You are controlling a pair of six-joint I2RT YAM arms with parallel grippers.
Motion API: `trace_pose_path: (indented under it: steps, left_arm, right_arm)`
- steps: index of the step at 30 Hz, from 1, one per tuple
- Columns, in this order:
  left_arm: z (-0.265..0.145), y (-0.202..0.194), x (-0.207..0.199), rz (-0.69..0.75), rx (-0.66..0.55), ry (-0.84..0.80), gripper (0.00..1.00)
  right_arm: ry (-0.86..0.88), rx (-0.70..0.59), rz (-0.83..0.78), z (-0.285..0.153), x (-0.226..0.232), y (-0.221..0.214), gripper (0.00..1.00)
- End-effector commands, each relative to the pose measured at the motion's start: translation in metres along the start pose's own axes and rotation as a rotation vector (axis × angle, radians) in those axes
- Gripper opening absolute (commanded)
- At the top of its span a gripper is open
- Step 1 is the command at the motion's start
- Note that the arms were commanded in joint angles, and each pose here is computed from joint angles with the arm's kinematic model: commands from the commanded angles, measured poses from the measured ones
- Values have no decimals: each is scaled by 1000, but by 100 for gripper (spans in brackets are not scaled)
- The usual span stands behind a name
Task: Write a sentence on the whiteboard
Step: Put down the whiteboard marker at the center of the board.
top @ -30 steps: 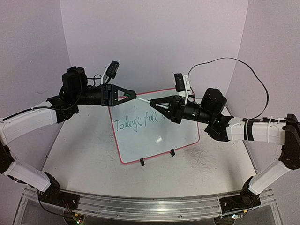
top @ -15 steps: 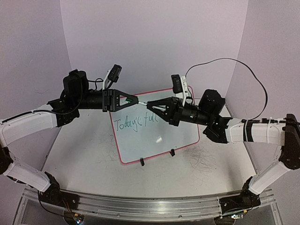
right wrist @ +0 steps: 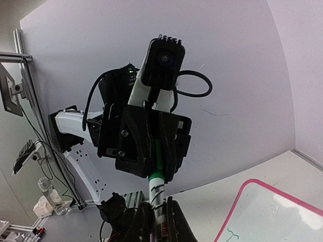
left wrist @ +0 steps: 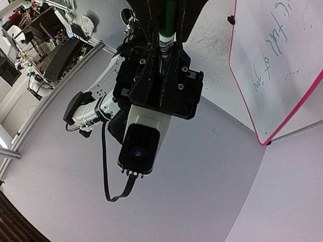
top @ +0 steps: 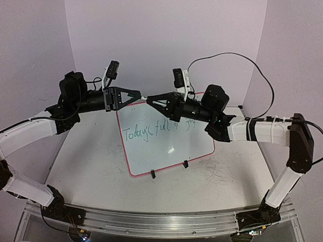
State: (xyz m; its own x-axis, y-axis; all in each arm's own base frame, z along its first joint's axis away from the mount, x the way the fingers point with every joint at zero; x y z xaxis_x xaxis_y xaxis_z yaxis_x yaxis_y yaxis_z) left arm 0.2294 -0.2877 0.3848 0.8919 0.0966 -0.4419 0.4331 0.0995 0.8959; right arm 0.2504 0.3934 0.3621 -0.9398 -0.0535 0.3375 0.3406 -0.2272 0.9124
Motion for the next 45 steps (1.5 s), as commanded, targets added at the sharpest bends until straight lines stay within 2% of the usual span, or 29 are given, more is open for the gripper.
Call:
trace_pose_path:
  steps: [1, 6, 9, 10, 11, 14, 16, 18, 20, 23, 26, 29, 36, 40, 45]
  left_arm:
    - [28, -48, -8, -68, 158, -120, 0]
    - [26, -41, -7, -42, 130, -92, 0]
    - [8, -18, 3, -11, 50, 2, 2]
    - [-1, -8, 6, 3, 11, 42, 10]
    - [-11, 1, 11, 16, -21, 82, 24]
    - [-36, 26, 12, 72, -114, 167, 53]
    - [-45, 36, 9, 104, -148, 197, 62]
    - [-49, 40, 10, 118, -162, 231, 77]
    - [-50, 39, 16, 116, -159, 272, 85]
    - [-49, 38, 23, 111, -138, 300, 89]
    - [-47, 40, 23, 116, -134, 296, 89]
    - [-46, 43, 24, 131, -138, 306, 90]
    - [-53, 40, 22, 138, -140, 340, 91]
    - [-59, 44, 11, 163, -151, 334, 91]
    - [-65, 49, 6, 201, -168, 358, 91]
  right_arm:
    - [141, 69, -61, 44, 47, -5, 0]
    - [122, 68, -69, 40, 48, -3, 0]
    - [-2, 46, -55, 9, 32, -2, 0]
    - [-54, 33, -51, -6, 26, 0, 0]
    - [-102, 39, -33, -20, 19, -7, 0]
    - [-252, -7, -45, -71, 11, 3, 0]
    - [-442, -21, -57, -105, 1, 11, 0]
    - [-692, -36, -75, -146, -15, 16, 0]
    - [-1013, -57, -80, -196, -33, 15, 0]
    - [-1430, -96, -6, -269, -53, -2, 0]
    - [-1634, -102, 121, -320, -74, -28, 0]
    - [-1669, -67, 246, -336, -95, -58, 0]
    - [-1748, -45, 420, -359, -125, -111, 0]
    - [-1751, 8, 532, -362, -133, -143, 6]
    - [-1766, -5, 599, -367, -130, -158, 12]
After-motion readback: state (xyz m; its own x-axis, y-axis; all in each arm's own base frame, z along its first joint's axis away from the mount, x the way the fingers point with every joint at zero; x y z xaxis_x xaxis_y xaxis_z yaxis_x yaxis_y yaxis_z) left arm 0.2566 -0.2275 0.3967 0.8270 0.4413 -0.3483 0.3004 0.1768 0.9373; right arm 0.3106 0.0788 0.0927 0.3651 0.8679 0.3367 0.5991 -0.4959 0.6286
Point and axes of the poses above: each gripper's point midway between its finger pads, its own z axis out along the fingers, its own x axis along the line the jaws close on, y = z × x, the point moved 5 cm from there along -z, back along the fingers, and after that the axes turned 4 degrees about z, right-handed, at the moved point
